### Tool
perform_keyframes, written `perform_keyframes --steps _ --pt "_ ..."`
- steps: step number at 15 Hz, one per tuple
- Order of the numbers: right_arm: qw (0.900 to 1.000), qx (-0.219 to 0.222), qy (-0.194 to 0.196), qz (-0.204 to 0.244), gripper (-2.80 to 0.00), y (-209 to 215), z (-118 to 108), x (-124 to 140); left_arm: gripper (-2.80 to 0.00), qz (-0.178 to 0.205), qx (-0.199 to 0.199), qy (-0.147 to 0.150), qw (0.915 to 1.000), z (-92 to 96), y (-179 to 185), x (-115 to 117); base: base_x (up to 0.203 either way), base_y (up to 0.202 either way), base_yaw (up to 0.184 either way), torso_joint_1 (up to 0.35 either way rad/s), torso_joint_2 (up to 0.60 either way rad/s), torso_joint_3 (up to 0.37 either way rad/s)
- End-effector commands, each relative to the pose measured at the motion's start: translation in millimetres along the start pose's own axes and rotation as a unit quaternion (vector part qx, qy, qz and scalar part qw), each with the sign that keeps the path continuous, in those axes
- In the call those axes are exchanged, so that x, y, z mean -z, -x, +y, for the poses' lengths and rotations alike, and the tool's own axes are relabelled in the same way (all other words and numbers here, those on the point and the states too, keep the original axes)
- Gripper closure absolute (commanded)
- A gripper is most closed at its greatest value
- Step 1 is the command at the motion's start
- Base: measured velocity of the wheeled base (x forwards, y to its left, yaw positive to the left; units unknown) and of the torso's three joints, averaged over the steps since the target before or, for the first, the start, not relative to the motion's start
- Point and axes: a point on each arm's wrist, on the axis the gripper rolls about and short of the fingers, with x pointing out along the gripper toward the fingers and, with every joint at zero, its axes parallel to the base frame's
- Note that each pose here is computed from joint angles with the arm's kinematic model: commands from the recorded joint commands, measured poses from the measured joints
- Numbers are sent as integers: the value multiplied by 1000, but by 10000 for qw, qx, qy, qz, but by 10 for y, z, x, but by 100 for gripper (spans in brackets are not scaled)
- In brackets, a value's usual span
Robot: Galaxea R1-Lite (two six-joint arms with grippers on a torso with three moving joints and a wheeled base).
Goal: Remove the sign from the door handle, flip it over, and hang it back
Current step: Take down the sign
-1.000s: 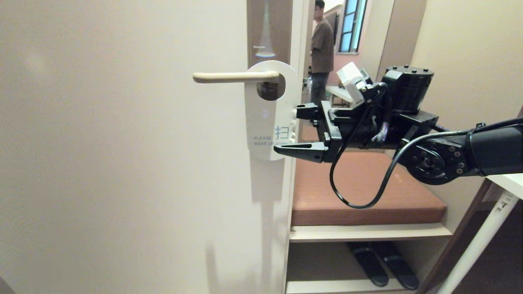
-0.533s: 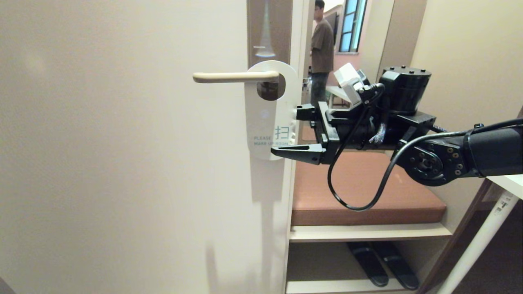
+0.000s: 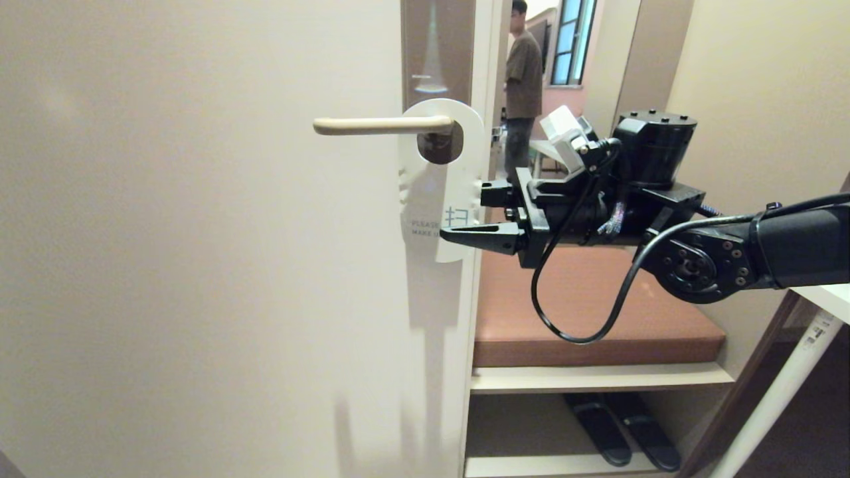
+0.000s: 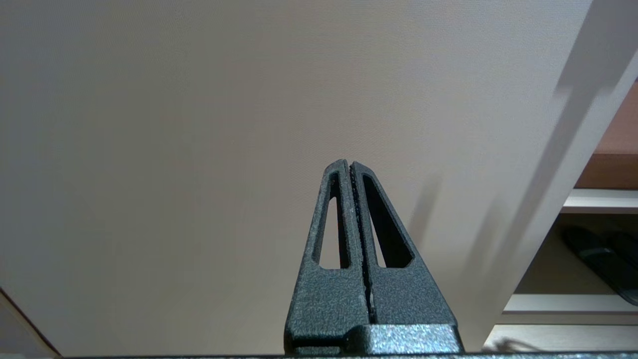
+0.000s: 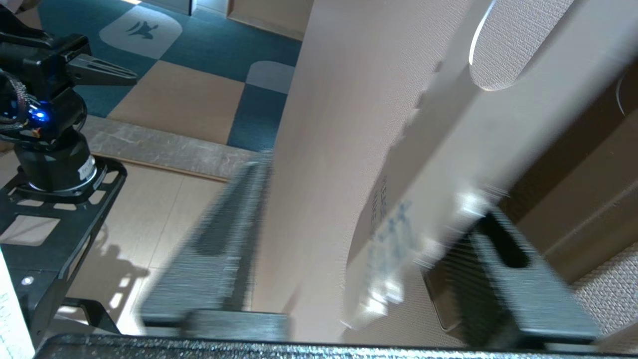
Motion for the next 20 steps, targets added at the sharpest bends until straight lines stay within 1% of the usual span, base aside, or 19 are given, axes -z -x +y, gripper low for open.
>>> perform_keyframes --steps 1,6,14,16,20 --pt "10000 -18 28 -13 0 -1 1 -1 0 -1 -4 4 10000 0 0 0 0 0 0 0 0 0" --pt "10000 -11 35 -13 0 0 3 -7 0 -1 -4 4 10000 0 0 0 0 0 0 0 0 0" --pt "9999 115 27 21 0 19 29 -11 0 -1 -4 4 10000 0 0 0 0 0 0 0 0 0" --pt "9997 236 10 50 0 37 49 -20 0 -1 -4 4 10000 0 0 0 0 0 0 0 0 0" --pt "9997 254 30 41 0 50 58 -44 0 -1 -4 4 10000 0 0 0 0 0 0 0 0 0"
